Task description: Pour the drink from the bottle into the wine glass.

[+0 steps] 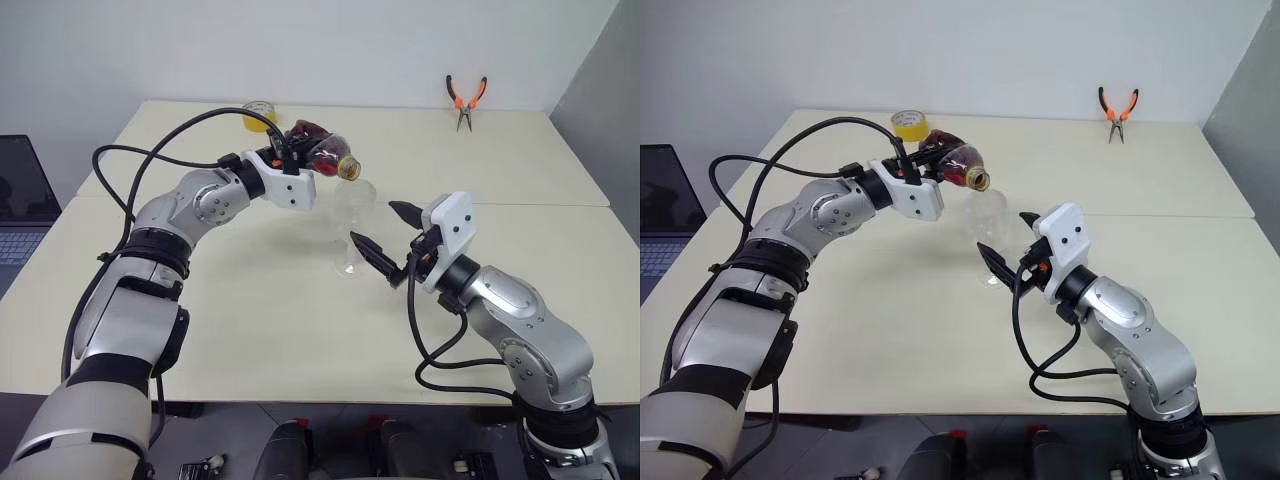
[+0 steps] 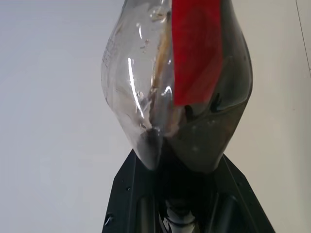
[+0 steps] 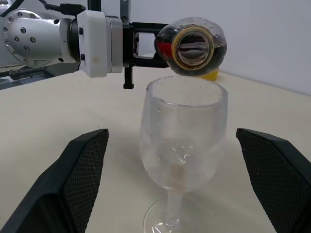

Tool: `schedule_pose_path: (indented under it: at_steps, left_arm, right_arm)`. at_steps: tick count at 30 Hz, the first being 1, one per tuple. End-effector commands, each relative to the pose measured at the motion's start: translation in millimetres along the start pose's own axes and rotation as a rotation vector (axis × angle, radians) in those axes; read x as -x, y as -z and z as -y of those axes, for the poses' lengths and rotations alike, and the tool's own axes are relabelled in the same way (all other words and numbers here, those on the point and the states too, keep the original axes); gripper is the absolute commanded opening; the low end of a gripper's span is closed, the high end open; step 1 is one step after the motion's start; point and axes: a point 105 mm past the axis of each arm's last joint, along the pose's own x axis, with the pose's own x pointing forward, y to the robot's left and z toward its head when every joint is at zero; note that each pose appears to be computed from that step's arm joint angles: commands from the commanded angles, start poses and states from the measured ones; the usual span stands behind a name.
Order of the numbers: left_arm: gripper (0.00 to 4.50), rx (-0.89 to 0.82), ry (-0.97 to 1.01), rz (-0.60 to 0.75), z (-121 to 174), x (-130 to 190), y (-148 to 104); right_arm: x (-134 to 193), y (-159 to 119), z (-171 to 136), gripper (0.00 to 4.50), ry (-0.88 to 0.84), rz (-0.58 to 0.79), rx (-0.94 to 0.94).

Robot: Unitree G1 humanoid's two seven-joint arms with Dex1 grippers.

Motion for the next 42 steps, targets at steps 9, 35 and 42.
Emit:
schedule_pose_path:
  at_steps: [9, 35, 42]
  left_arm:
    - [0.53, -0.086, -0.071, 0.027, -31.8, -0.7, -2.5]
    - [0.52, -0.135, -0.071, 0.051, -36.5, -5.8, -7.0]
    - [0.52, -0.151, -0.069, 0.059, -38.3, -7.4, -8.7]
  right_arm:
    - [5.8, -20.1, -0.7, 4.50, 0.000, 0.069, 0.038]
    - [9.4, -15.8, -17.5, 4.50, -0.078, 0.027, 0.028]
    - [10.8, -13.6, -14.3, 4.50, -0.060, 0.020, 0.029]
